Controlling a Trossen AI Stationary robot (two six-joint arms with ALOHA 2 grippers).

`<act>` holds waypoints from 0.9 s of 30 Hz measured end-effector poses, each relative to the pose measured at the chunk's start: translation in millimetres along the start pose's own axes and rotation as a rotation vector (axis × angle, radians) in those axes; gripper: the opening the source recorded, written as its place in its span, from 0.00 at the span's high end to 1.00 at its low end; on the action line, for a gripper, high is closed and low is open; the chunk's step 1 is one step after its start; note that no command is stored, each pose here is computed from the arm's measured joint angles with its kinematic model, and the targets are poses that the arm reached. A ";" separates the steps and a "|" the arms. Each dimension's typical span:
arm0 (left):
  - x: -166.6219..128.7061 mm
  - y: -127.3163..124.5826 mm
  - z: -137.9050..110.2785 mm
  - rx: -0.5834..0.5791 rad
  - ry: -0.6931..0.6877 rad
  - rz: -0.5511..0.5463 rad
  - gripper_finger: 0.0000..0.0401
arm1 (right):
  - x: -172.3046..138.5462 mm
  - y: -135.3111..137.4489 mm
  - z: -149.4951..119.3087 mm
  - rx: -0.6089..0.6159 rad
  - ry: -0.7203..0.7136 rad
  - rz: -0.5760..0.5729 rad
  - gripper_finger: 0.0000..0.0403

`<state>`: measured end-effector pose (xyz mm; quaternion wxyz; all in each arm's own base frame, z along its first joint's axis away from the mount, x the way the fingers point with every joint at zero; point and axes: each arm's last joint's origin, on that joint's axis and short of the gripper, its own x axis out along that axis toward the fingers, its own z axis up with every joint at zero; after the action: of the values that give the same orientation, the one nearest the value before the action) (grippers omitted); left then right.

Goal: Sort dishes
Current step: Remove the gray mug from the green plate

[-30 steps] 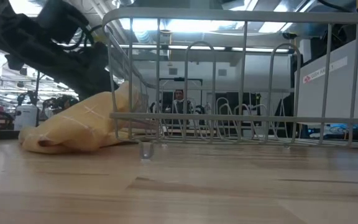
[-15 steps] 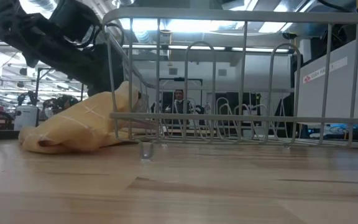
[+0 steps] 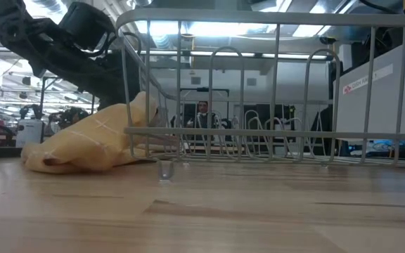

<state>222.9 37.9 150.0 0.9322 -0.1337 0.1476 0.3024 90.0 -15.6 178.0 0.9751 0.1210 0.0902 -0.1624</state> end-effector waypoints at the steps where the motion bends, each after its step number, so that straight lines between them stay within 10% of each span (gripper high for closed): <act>1: 0.1 0.0 -0.2 -0.008 0.002 -0.001 0.90 | 0.0 0.0 0.0 0.000 0.000 0.000 0.57; 27: 1.7 1.5 -0.9 -0.058 0.014 -0.010 0.83 | 0.0 0.0 0.0 0.000 0.000 0.000 0.57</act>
<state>223.1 39.6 148.3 0.9284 -0.1633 0.1448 0.3008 90.0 -15.6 178.0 0.9751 0.1210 0.0904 -0.1625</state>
